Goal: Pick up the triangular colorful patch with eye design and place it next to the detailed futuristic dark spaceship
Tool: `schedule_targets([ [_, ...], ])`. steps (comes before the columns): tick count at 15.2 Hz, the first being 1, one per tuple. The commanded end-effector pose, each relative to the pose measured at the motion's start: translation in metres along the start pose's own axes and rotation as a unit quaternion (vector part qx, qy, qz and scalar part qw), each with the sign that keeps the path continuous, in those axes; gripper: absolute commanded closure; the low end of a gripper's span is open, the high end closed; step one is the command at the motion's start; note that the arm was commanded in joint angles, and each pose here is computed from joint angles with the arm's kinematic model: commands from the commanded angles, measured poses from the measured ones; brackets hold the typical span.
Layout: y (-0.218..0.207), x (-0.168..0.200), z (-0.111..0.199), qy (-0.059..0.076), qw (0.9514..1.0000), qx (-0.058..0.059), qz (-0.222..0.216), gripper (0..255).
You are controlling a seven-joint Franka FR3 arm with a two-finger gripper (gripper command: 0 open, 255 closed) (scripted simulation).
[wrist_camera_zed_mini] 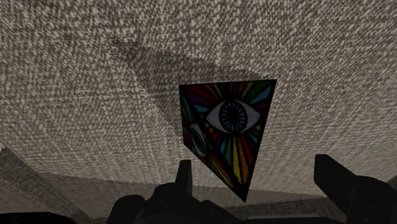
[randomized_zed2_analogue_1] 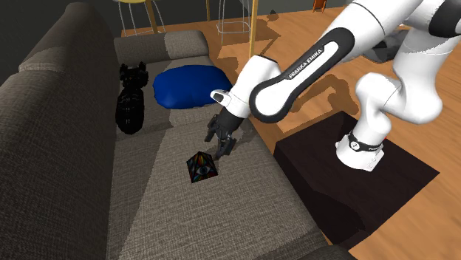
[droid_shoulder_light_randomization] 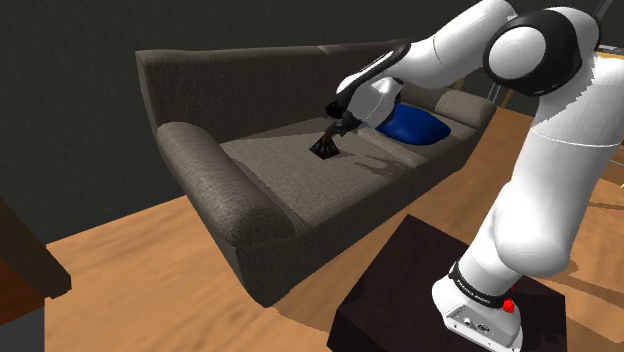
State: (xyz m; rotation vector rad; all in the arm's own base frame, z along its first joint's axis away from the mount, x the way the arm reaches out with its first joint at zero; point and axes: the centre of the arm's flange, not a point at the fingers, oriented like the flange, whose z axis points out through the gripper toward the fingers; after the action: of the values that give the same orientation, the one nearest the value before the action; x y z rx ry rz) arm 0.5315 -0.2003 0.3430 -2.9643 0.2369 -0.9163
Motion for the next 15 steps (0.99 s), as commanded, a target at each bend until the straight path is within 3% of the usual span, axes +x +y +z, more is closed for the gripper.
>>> schedule_targets([
  [1,0.008,0.003,0.014,0.014,0.9999,0.0,0.005,0],
  [9,0.008,0.005,0.054,0.014,0.9999,0.0,0.005,0],
  [15,0.008,0.005,0.054,0.014,0.9999,0.0,0.005,0],
])
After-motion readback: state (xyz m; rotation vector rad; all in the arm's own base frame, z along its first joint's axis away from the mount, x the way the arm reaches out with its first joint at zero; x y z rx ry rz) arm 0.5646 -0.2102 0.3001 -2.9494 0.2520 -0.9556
